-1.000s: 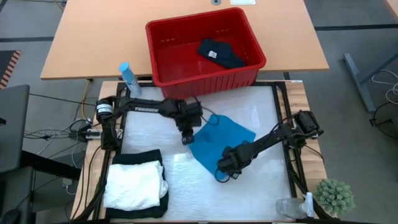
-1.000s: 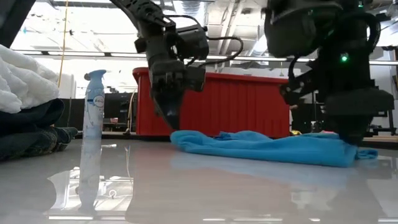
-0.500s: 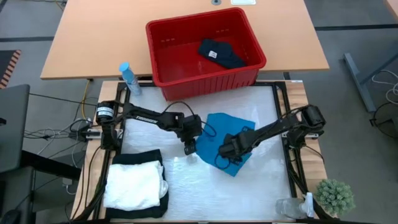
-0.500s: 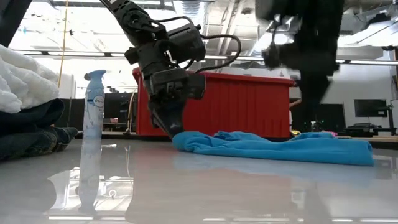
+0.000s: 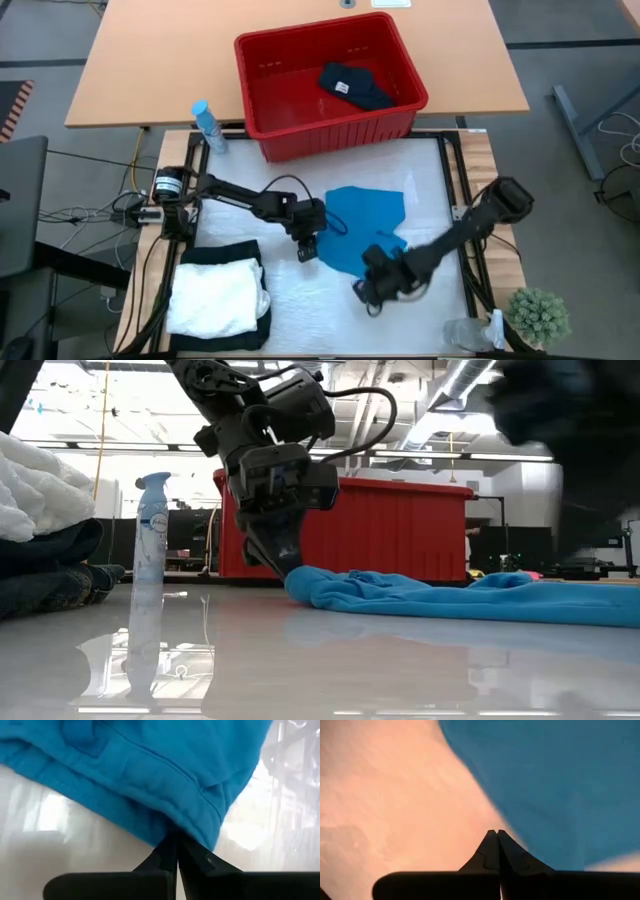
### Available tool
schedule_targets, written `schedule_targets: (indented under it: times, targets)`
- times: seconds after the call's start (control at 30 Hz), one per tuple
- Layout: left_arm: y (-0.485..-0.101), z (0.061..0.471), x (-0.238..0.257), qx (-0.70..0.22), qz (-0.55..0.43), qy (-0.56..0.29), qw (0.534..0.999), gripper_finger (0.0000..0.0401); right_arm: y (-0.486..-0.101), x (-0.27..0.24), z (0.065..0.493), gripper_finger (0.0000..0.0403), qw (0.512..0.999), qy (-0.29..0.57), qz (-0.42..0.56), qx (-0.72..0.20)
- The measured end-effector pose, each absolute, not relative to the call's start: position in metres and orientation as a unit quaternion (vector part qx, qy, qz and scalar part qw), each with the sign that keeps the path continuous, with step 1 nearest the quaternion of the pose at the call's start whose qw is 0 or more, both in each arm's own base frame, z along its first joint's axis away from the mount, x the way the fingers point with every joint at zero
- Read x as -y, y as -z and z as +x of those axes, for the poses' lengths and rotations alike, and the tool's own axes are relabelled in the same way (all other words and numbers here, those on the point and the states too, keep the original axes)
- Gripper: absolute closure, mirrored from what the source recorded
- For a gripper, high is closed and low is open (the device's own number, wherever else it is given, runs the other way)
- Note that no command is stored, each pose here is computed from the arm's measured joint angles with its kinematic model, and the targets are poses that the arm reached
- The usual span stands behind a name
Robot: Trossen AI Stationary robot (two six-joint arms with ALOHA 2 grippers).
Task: Fold Laundry from Bin
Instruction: Fold the blue shorts from the red bin
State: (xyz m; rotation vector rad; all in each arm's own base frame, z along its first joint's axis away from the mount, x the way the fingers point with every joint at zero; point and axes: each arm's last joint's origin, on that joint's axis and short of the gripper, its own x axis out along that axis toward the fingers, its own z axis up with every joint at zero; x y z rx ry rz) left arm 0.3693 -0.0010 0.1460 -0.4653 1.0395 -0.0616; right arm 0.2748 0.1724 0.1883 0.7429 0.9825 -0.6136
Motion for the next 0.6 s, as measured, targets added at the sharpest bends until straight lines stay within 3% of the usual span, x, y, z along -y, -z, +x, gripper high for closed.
schedule_targets:
  times: [0.37, 0.6]
  targets:
    - [-0.146, 0.37, 0.004, -0.491, -0.225, 0.032, 0.841, 0.0401, -0.173, -0.194, 0.231, 0.039, 0.704, 0.417, 0.349, -0.456]
    - [-0.147, 0.37, 0.007, -0.491, -0.249, 0.03, 0.834, 0.0401, -0.176, -0.196, 0.238, 0.039, 0.748, 0.399, 0.353, -0.395]
